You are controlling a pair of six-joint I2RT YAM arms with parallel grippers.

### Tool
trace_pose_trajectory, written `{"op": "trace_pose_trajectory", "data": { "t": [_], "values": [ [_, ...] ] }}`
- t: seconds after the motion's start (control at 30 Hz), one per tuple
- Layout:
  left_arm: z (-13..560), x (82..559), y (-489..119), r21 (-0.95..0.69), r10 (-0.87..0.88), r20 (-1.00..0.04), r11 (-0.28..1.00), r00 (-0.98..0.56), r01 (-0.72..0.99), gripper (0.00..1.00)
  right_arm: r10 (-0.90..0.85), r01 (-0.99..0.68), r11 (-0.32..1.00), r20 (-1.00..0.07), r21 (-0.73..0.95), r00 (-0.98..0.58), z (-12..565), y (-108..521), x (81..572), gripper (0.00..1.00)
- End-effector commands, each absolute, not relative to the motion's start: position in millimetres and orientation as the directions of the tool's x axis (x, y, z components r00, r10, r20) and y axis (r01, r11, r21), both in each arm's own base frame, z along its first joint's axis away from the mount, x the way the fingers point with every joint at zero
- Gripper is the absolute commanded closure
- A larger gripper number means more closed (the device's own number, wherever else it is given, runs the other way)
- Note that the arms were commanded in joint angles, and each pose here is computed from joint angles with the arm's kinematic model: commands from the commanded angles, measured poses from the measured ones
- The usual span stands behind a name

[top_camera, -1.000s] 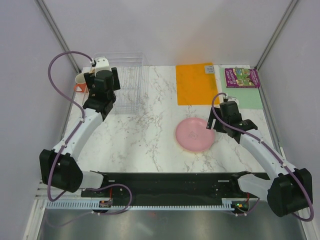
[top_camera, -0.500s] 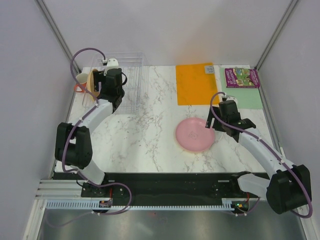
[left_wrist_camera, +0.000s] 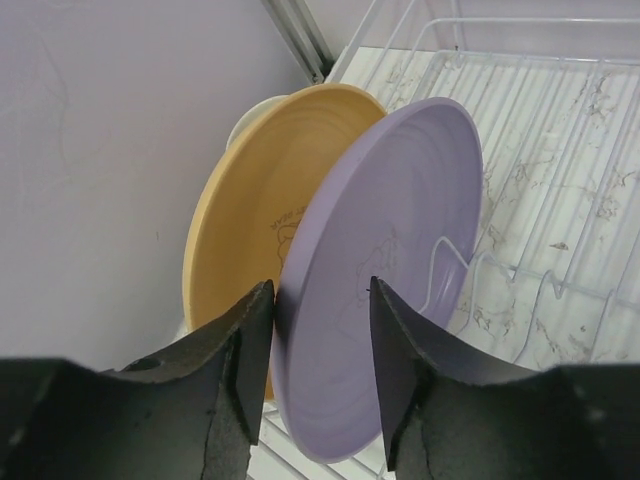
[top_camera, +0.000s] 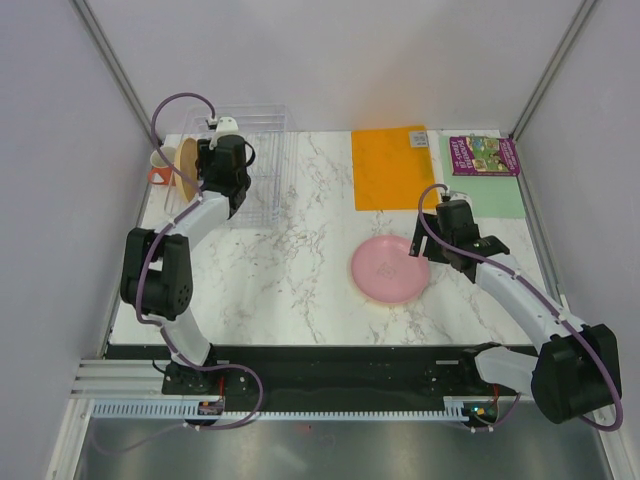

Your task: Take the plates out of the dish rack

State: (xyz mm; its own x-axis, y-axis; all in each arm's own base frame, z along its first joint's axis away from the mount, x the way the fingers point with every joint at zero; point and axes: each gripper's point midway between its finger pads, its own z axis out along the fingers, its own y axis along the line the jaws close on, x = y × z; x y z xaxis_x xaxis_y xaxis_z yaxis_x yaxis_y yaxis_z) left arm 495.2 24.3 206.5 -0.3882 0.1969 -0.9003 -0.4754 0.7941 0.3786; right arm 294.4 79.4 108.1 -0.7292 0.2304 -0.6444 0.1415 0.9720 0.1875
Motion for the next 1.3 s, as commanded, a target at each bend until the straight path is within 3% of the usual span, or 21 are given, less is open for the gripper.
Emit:
{"op": "trace_pose_trajectory", "data": {
  "t": [0.0, 0.07, 0.1, 0.3, 0.77, 1.1, 1.13, 1.27],
  "values": [
    [232, 499, 32, 0.364, 0.2, -0.918, 0.764, -0.341, -0.532, 0.56, 0.228, 0.122, 0.972, -0.664, 0.202, -0.712, 114, 83, 301, 0.16],
    [233, 499, 33, 0.37, 0.205, -0.917, 0.76, -0.343, -0.534, 0.61, 0.229, 0.123, 0.971, -0.664, 0.202, -0.712, 114, 82, 301, 0.16],
    [234, 499, 34, 0.372, 0.207, -0.916, 0.758, -0.343, -0.536, 0.7, 0.229, 0.122, 0.971, -0.665, 0.204, -0.711, 114, 82, 301, 0.16],
    [244, 496, 39, 0.4, 0.227, -0.907, 0.729, -0.355, -0.555, 0.98, 0.229, 0.126, 0.972, -0.661, 0.201, -0.714, 111, 81, 299, 0.16],
    [315, 480, 31, 0.417, 0.328, -0.908, 0.637, -0.262, -0.648, 0.98, 0.223, 0.118, 0.972, -0.652, 0.202, -0.725, 107, 83, 298, 0.17],
    [386, 446, -1, 0.529, 0.537, -0.804, 0.452, -0.255, -0.718, 0.98, 0.228, 0.102, 0.97, -0.669, 0.222, -0.707, 123, 85, 298, 0.16],
    [396, 438, 1, 0.469, 0.522, -0.829, 0.45, -0.202, -0.76, 0.98, 0.231, 0.101, 0.969, -0.672, 0.227, -0.704, 125, 85, 298, 0.17],
    [398, 432, 1, 0.503, 0.548, -0.803, 0.413, -0.233, -0.759, 0.98, 0.234, 0.097, 0.968, -0.681, 0.233, -0.694, 131, 85, 294, 0.17]
  ]
}}
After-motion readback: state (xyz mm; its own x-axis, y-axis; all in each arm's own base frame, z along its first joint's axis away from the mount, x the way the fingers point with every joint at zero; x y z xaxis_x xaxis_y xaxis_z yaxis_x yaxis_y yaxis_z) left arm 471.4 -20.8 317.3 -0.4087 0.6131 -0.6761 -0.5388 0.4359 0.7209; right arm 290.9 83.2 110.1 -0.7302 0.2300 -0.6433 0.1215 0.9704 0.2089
